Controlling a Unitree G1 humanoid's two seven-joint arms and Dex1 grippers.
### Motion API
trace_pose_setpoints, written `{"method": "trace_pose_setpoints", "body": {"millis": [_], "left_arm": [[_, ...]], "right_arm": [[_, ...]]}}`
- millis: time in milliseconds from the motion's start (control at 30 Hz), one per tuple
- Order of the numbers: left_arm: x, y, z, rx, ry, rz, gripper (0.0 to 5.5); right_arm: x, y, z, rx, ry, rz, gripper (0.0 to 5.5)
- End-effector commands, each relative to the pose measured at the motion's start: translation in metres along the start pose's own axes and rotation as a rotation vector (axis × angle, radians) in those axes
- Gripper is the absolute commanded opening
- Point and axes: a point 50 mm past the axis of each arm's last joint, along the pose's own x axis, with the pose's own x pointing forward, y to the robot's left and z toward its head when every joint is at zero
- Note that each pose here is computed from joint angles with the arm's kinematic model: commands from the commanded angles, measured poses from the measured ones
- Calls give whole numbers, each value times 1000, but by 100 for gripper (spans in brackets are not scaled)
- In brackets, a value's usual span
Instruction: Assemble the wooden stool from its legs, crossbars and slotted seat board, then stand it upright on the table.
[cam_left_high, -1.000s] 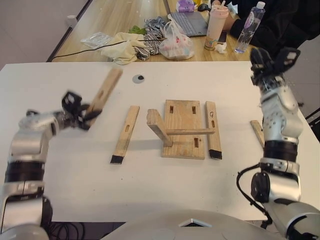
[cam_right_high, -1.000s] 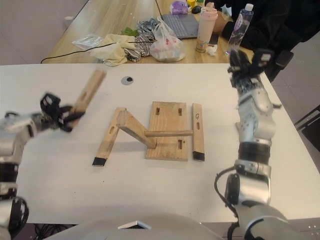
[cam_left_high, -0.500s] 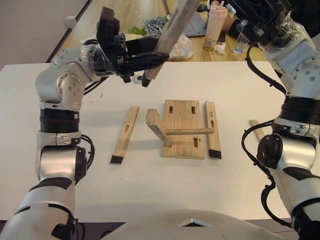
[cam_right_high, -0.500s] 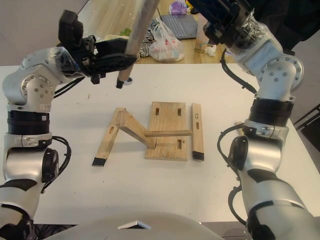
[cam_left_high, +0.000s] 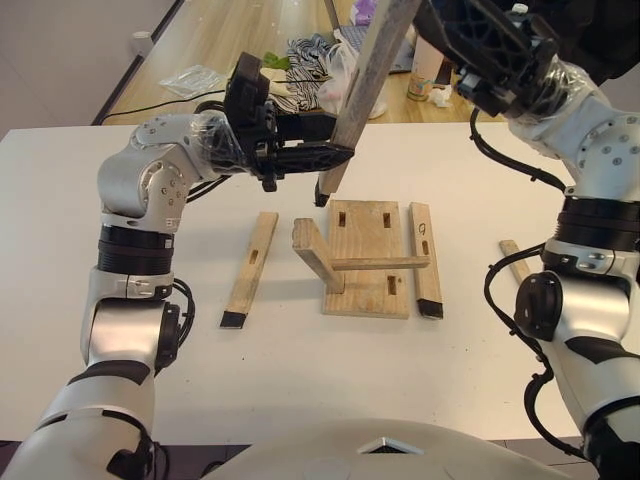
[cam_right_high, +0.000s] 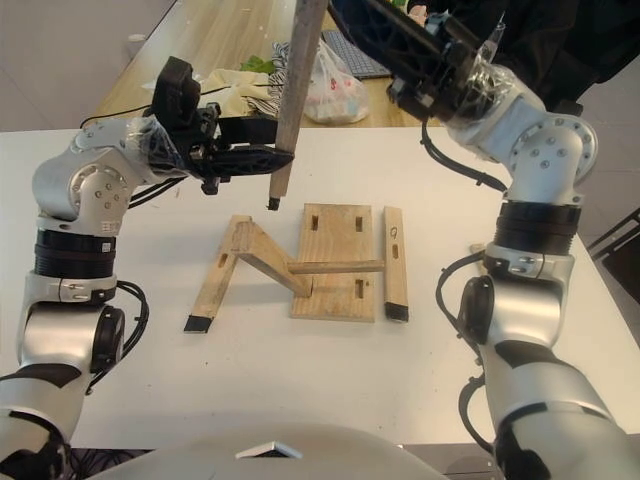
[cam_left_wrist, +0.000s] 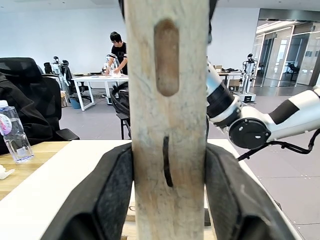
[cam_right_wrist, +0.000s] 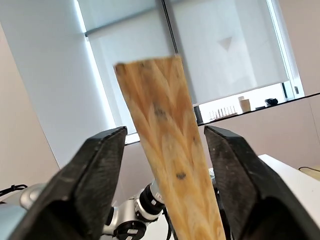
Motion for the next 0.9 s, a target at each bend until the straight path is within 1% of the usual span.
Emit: {"method": "trace_pose_setpoints", "body": {"millis": [33,67,167,233,333,367,467,633,667,700,733,800,833,867,900], "left_arm": [[6,1,1,55,56,-8,199],[8,2,-3,71,93,-6,199],[11,5,-15,104,194,-13,199],[12,8,-17,111,214,-18,198],[13,12,-15,108,185,-12,198],[13,13,-14,108,181,-8,198],[13,17,-13,103,162,5,198],[13,25,-12,100,141,65,198],[13,27,-12,100,137,81,234],[12,28,-11,101,133,90,240],[11,28,-10,101,124,92,260],[9,26,-8,92,112,80,283],[7,24,-8,84,100,80,302],[5,23,-8,71,83,82,310],[2,21,-6,61,52,93,331]], "right_arm": [[0,2,0,-33,56,-16,352],[1,1,0,-37,57,-24,363],[3,-2,-2,-36,56,-33,364],[4,-2,-3,-29,59,-34,338],[2,-3,-3,-18,51,-31,280],[1,-2,-3,-15,47,-27,271],[1,-2,-3,-31,42,-31,260],[2,-6,-2,-119,29,-74,241],[1,-8,0,-141,18,-92,239],[1,-10,2,-167,11,-113,238],[-1,-13,4,-204,13,-144,234],[-7,-19,5,-266,40,-204,224],[-12,-22,4,-284,56,-235,211],[-18,-24,4,-293,65,-260,206],[-27,-27,3,-293,68,-294,204]]}}
